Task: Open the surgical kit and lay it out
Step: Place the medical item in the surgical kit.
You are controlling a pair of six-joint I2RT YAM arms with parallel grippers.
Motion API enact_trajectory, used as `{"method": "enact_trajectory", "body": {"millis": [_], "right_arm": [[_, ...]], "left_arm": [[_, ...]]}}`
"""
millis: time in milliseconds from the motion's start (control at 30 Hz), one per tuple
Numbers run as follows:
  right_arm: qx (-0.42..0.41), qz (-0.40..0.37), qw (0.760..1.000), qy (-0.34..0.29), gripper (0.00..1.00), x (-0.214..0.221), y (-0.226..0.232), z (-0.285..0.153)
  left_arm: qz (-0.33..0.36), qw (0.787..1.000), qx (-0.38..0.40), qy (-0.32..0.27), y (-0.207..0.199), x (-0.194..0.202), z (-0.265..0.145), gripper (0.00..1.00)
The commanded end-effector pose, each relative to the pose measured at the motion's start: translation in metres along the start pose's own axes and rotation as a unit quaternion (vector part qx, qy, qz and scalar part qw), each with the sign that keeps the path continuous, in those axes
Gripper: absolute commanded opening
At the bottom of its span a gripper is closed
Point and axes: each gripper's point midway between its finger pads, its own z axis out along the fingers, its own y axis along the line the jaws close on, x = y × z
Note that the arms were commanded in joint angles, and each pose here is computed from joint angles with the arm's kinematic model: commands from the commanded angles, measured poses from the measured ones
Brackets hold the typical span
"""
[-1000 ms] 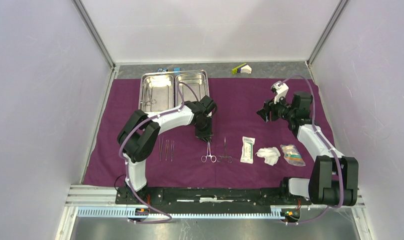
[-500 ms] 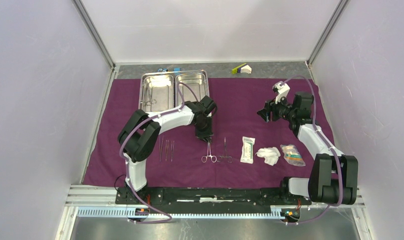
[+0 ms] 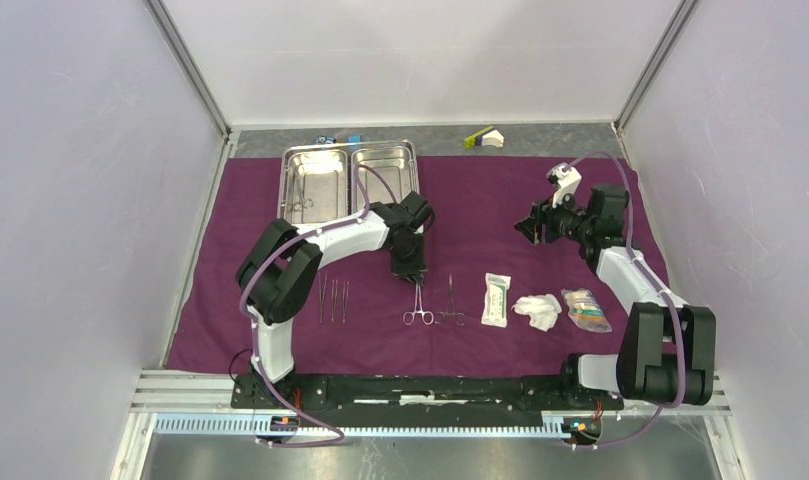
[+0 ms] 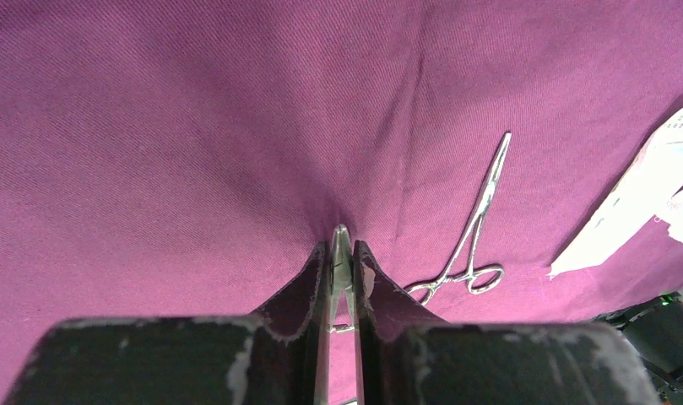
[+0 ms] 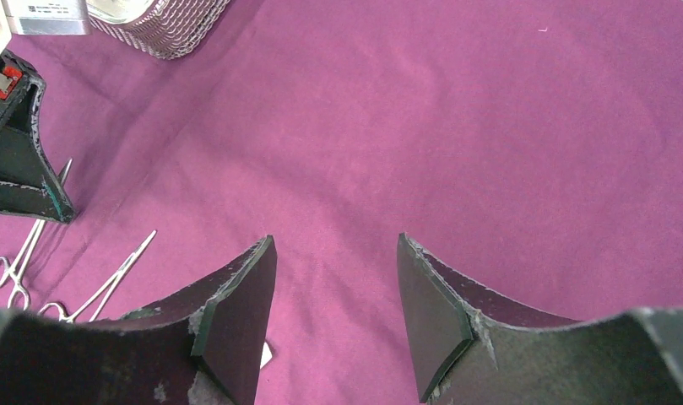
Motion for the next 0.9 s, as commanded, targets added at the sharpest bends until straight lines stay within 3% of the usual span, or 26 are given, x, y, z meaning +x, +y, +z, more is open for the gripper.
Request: {"method": "enact_trajectory", "body": {"millis": [0, 867], "right_arm": [[-0.008, -0.001, 1.000, -0.010, 0.61, -0.0036, 0.0000, 0.0010], [-0.014, 0.021, 1.000, -0.009, 0.62, 0.0005, -0.0033, 0.0007]], "left_arm": [[-0.011, 1.000, 0.006, 0.002, -0.0044, -0.0020, 0.0047, 0.14], [-0.010, 1.000, 0.007, 0.004, -0.0064, -0.0040, 0.0054, 0.25]]}}
